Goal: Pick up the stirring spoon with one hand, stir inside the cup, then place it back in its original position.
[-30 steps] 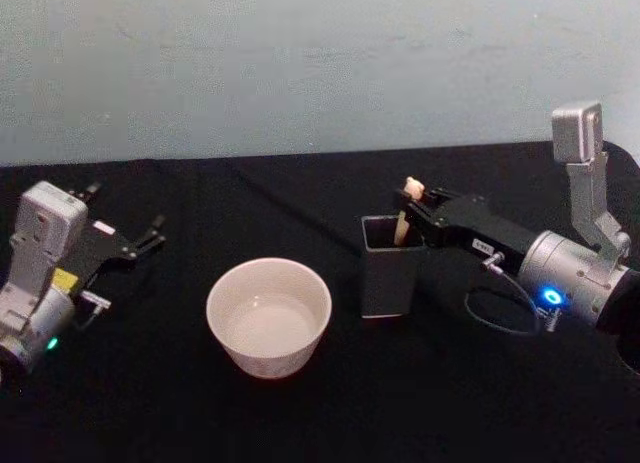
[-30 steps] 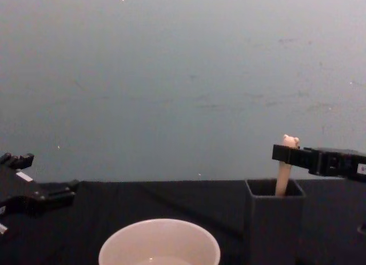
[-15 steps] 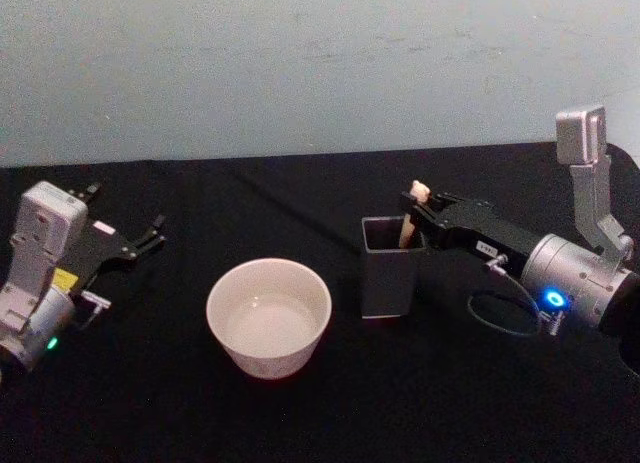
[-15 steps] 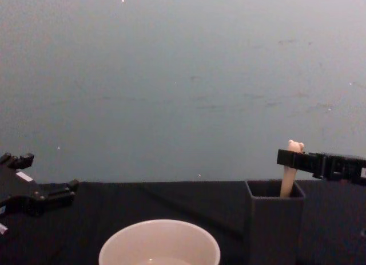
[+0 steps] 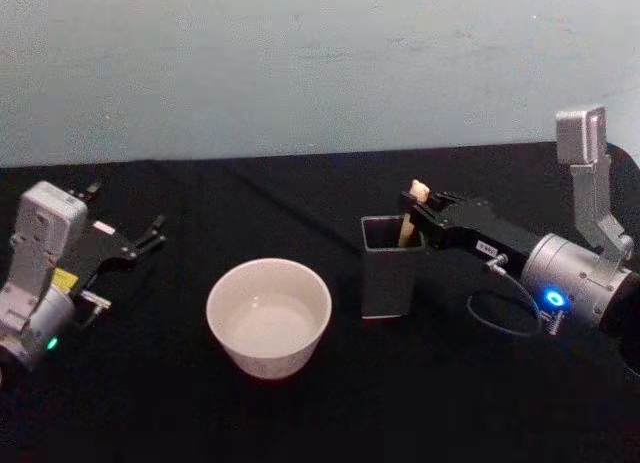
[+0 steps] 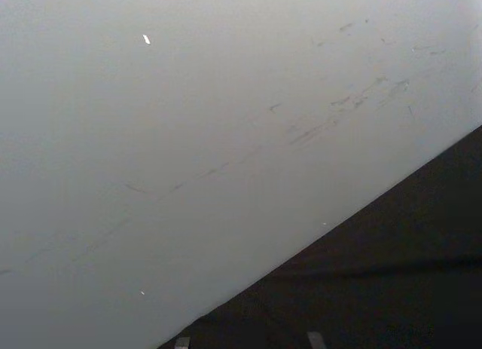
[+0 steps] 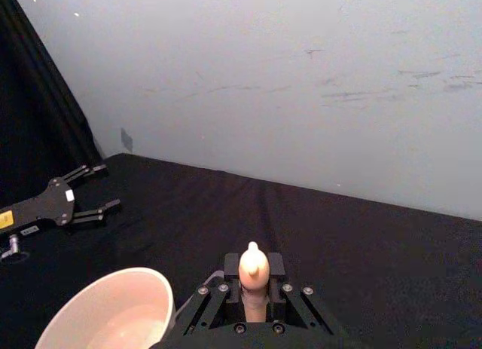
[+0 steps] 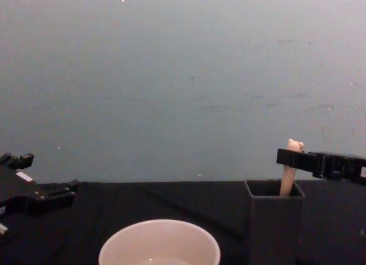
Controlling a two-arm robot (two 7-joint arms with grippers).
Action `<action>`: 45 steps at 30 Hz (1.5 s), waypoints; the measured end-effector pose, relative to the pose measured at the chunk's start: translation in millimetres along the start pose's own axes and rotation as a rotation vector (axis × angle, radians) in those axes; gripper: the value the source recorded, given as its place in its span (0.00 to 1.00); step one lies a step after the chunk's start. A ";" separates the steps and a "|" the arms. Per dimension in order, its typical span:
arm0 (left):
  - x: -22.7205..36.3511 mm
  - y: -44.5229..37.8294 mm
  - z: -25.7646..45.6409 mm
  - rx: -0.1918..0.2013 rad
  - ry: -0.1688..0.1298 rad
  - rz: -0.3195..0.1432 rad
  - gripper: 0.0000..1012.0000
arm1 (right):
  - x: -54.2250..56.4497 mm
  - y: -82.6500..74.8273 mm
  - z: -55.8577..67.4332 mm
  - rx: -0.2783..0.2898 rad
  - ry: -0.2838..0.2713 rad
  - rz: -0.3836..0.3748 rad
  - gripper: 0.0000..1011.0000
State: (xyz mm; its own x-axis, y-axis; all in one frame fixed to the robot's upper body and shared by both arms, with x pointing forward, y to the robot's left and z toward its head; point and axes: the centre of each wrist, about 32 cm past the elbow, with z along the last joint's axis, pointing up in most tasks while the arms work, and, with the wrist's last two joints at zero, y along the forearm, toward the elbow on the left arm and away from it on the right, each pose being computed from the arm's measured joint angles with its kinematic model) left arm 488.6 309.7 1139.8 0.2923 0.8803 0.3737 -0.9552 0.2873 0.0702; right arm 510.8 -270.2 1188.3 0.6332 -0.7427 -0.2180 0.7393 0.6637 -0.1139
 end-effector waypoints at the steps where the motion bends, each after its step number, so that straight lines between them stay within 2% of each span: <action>1: 0.0 0.0 0.0 0.000 0.000 0.000 0.99 | 0.0 0.0 0.1 0.000 0.000 0.000 0.22; 7: 0.0 0.0 0.0 0.000 0.000 0.000 0.99 | -0.1 0.1 0.3 0.001 -0.001 0.002 0.23; 12: 0.0 0.0 0.0 0.000 0.000 0.000 0.99 | -0.1 0.1 0.3 0.002 -0.001 0.002 0.38; 13: 0.0 0.0 0.0 0.000 0.000 0.000 0.99 | -0.1 0.1 0.3 0.002 -0.001 0.002 0.38; 18: 0.0 0.0 0.0 0.000 0.000 0.000 0.99 | -0.1 0.1 0.3 0.002 -0.001 0.002 0.56; 21: 0.0 0.0 0.0 0.000 0.000 0.000 0.99 | -0.1 0.1 0.3 0.002 -0.001 0.002 0.63; 23: 0.0 0.0 0.0 0.000 0.000 0.000 0.99 | -0.1 0.1 0.3 0.002 -0.001 0.002 0.73; 27: 0.0 0.0 0.0 0.000 0.000 0.000 0.99 | -0.1 0.1 0.3 0.002 -0.001 0.002 0.81; 30: 0.0 0.0 0.0 0.000 0.000 0.000 0.99 | -0.2 0.1 0.3 0.006 -0.004 0.000 0.91; 34: 0.0 0.0 0.0 0.000 0.000 0.000 0.99 | -4.8 -0.3 1.8 0.046 -0.052 -0.020 0.99; 36: 0.0 0.0 0.0 0.000 0.000 0.000 0.99 | -6.6 -0.2 2.6 0.071 -0.074 -0.032 0.99; 37: 0.0 0.0 0.0 0.000 0.000 0.000 0.99 | -8.8 0.2 3.6 0.104 -0.100 -0.052 0.99; 38: 0.0 0.0 0.0 0.000 0.000 0.000 0.99 | -8.8 0.2 3.6 0.104 -0.100 -0.052 0.99; 43: 0.0 0.0 0.0 0.000 0.000 0.000 0.99 | -12.5 2.6 10.6 0.248 -0.201 -0.185 0.99; 45: 0.0 0.0 0.0 0.000 0.000 0.000 0.99 | -11.8 3.3 11.5 0.276 -0.228 -0.225 0.99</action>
State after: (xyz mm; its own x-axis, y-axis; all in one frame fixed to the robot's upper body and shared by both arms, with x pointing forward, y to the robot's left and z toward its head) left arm 488.6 309.7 1139.8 0.2923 0.8803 0.3737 -0.9553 0.2873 0.0703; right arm 508.4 -260.3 1201.6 0.4604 -0.8877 0.0059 0.8791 0.4569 0.1361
